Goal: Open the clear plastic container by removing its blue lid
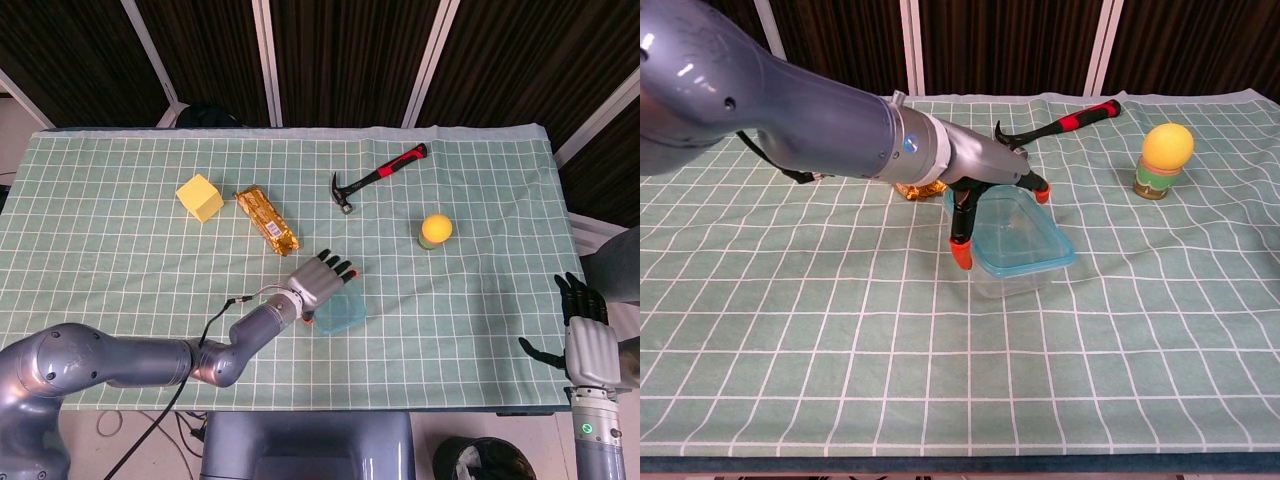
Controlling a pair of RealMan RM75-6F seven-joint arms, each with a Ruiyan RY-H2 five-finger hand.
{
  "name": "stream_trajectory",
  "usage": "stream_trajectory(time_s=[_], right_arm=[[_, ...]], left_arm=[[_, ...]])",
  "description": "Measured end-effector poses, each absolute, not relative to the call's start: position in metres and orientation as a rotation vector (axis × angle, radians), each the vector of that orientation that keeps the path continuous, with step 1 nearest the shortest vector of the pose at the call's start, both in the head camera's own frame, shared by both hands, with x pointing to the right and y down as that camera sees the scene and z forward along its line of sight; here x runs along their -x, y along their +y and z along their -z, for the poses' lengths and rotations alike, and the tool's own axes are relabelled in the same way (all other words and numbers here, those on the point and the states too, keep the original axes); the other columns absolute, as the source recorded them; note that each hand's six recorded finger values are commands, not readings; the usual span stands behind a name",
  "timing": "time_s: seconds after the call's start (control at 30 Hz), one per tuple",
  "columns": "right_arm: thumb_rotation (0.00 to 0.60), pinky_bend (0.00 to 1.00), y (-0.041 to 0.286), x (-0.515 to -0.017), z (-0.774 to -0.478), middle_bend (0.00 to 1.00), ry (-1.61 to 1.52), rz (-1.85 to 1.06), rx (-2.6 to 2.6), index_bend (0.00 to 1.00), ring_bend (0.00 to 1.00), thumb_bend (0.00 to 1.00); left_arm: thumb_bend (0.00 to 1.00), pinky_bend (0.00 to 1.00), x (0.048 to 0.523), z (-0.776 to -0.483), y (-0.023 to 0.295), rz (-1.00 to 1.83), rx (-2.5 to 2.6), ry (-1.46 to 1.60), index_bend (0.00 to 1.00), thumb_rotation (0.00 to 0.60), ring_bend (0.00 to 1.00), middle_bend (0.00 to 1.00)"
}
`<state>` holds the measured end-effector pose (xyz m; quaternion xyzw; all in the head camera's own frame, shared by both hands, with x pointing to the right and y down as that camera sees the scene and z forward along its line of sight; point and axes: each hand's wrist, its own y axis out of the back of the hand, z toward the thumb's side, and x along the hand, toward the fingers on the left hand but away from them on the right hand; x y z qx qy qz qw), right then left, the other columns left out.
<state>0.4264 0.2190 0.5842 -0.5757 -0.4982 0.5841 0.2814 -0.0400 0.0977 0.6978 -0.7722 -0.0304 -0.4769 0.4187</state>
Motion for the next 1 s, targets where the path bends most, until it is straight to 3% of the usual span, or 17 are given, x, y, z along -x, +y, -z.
stream_trajectory(time_s=[0.13, 0.23, 0.33, 0.43, 0.63, 1.0], right_arm=[[0.600, 0.00, 0.218, -0.427, -0.584, 0.00, -1.340, -1.564, 1.541, 0.00, 0.00, 0.24], [0.600, 0.00, 0.218, -0.427, -0.584, 0.00, -1.342, -1.565, 1.543, 0.00, 0.00, 0.24], [0.600, 0.00, 0.218, -0.427, -0.584, 0.00, -1.341, -1.564, 1.547, 0.00, 0.00, 0.24], [0.600, 0.00, 0.218, -0.427, -0.583, 0.00, -1.341, -1.562, 1.550, 0.00, 0.00, 0.24], [0.600, 0.00, 0.219, -0.425, -0.583, 0.00, -1.338, -1.558, 1.559, 0.00, 0.00, 0.24], [0.600, 0.00, 0.217, -0.416, -0.580, 0.00, -1.340, -1.530, 1.587, 0.00, 0.00, 0.24]], left_arm=[[0.00, 0.02, 0.032, -0.703, 0.099, 1.232, 1.943, -0.100, 0.00, 0.600, 0.00, 0.00], [0.00, 0.14, 0.026, -0.707, 0.102, 1.249, 1.932, -0.126, 0.00, 0.600, 0.01, 0.01], [0.00, 0.29, 0.024, -0.707, 0.101, 1.248, 1.908, -0.127, 0.04, 0.600, 0.12, 0.14], [0.01, 0.36, 0.024, -0.703, 0.097, 1.243, 1.889, -0.090, 0.08, 0.600, 0.19, 0.21], [0.01, 0.42, 0.035, -0.690, 0.094, 1.209, 1.856, -0.017, 0.11, 0.600, 0.25, 0.26], [0.03, 0.43, 0.081, -0.674, 0.104, 1.231, 1.812, 0.058, 0.12, 0.600, 0.25, 0.27]])
